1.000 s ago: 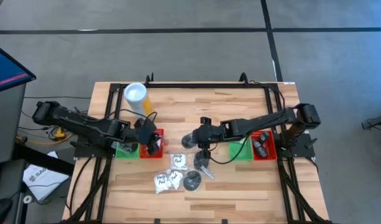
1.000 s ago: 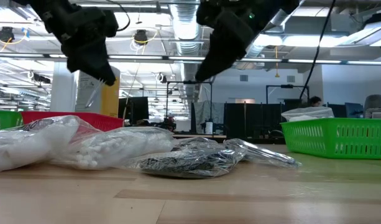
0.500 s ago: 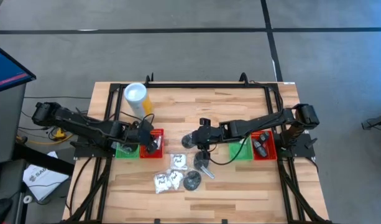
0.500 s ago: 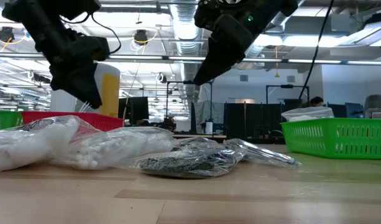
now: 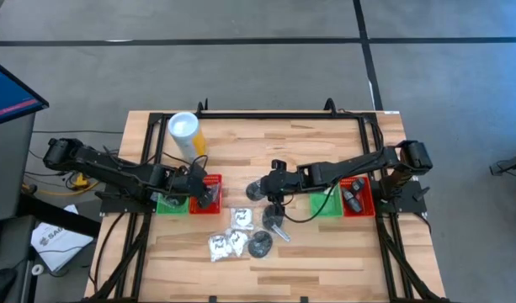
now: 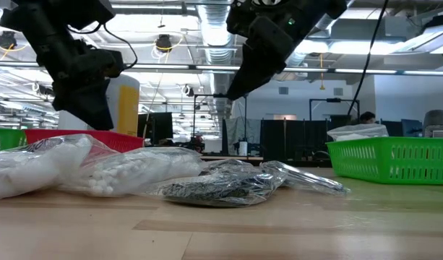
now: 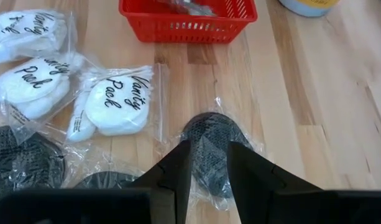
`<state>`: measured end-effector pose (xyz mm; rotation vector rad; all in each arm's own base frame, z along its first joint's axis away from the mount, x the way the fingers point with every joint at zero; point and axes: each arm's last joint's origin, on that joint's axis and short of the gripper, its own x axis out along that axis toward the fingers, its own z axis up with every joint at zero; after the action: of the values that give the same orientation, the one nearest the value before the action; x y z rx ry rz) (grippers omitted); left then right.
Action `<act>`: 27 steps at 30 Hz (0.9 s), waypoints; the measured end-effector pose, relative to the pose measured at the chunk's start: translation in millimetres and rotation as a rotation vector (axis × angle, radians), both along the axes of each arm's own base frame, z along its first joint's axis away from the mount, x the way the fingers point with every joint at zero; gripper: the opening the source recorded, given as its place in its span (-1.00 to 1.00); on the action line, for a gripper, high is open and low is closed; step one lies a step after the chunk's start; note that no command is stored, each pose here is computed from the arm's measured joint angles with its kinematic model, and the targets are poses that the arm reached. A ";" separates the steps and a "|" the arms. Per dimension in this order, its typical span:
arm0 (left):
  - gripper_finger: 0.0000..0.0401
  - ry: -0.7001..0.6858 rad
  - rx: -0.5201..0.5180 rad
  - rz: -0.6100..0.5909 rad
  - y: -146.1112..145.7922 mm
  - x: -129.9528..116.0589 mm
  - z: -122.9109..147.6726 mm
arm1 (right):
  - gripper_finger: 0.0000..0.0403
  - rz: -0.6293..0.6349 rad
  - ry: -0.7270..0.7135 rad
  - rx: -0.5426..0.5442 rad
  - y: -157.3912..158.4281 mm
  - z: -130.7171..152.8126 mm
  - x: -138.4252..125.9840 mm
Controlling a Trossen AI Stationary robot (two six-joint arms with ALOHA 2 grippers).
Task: Pick & Place Travel size toiletries
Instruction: Put the black hair brush into the left green bin
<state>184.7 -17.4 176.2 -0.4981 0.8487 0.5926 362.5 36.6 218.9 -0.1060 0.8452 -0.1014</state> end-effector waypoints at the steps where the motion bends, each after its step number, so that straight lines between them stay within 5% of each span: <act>1: -0.44 0.000 0.002 -0.004 0.0 0.1 0.1 | -0.54 0.000 0.008 -0.001 -0.1 -0.4 -0.7; 10: -0.18 -0.050 0.056 -0.040 0.1 5.3 3.7 | -0.54 0.009 0.078 -0.015 -0.6 -4.4 -5.9; 27: -0.16 -0.269 0.156 -0.182 -3.3 24.6 21.5 | -0.54 0.090 0.160 -0.088 0.1 -42.0 8.8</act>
<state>209.3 -20.7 197.8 -0.3443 0.5795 0.4096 371.3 36.7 176.8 -0.2369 0.9943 -0.0455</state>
